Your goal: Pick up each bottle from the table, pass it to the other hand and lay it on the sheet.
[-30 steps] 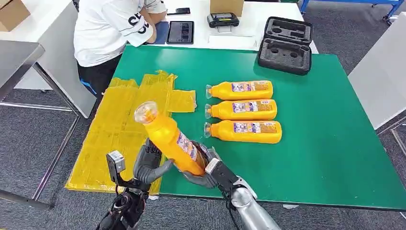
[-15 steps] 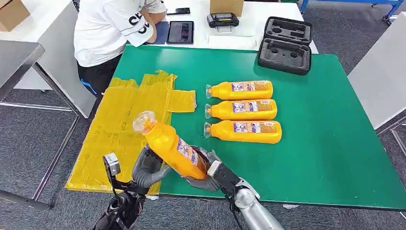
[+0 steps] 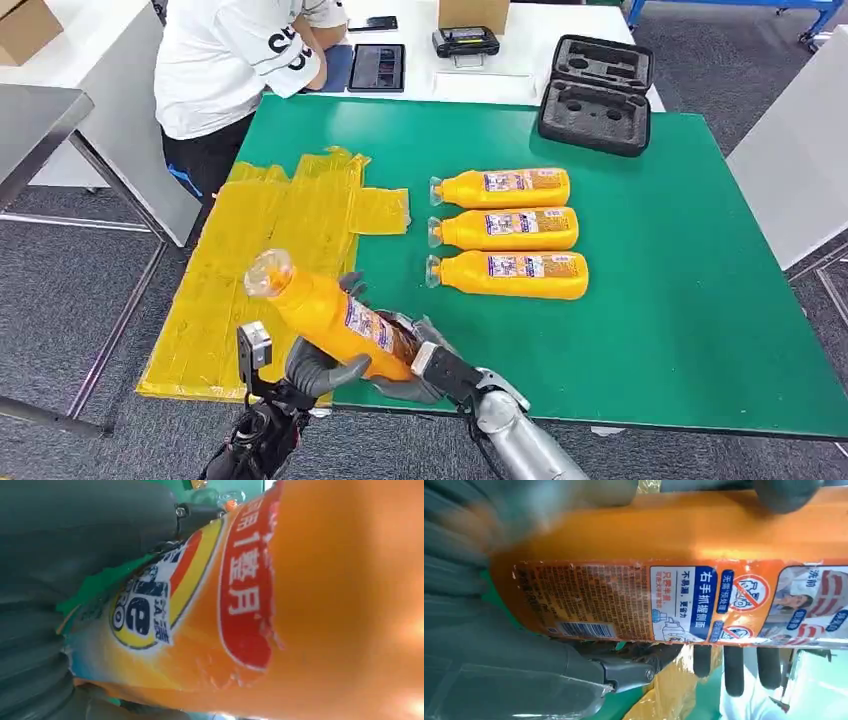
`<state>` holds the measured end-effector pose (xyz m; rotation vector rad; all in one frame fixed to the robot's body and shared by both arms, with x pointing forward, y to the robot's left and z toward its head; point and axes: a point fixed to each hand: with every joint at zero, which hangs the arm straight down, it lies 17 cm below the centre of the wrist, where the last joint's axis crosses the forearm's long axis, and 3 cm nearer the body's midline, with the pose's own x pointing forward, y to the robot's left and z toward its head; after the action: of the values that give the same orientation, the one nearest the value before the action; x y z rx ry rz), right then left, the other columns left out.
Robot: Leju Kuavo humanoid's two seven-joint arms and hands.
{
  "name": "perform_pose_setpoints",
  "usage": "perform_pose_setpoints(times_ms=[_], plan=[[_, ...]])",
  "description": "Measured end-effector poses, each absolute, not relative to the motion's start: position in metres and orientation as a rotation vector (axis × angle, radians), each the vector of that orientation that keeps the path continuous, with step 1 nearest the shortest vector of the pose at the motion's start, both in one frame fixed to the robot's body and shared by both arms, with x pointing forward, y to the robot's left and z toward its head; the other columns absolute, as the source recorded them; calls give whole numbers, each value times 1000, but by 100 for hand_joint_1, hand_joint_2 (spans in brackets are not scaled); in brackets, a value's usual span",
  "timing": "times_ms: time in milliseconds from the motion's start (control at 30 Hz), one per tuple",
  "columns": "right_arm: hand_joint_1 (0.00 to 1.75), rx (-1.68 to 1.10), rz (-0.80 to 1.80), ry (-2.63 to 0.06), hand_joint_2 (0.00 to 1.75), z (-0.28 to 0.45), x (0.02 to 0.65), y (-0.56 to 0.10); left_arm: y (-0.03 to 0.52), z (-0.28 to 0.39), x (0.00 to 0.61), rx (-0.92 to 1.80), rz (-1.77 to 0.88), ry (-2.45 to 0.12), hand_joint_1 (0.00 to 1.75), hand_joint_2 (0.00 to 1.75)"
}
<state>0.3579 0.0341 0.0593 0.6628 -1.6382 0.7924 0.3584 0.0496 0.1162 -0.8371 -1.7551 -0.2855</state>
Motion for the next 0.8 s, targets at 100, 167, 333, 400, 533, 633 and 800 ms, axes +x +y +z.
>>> perform_pose_setpoints(times_ms=[100,167,333,400,533,633,800], plan=[[175,660,827,-1628,175,55,354,38,48,119,357,-881,-275,-1746,0,175],[175,661,854,-1620,175,52,351,40,48,122,355,-925,-255,-1738,0,175],[175,660,891,-1607,175,47,347,42,55,126,354,-999,-193,-1726,0,175],[175,657,899,-1603,175,45,347,41,59,129,354,-1025,-166,-1728,0,175],[175,653,909,-1591,175,41,346,39,65,131,355,-1041,-139,-1731,0,175],[175,650,914,-1582,175,37,345,37,67,132,356,-1041,-134,-1733,0,175],[175,648,917,-1576,175,35,345,35,69,131,357,-1037,-125,-1734,0,175]])
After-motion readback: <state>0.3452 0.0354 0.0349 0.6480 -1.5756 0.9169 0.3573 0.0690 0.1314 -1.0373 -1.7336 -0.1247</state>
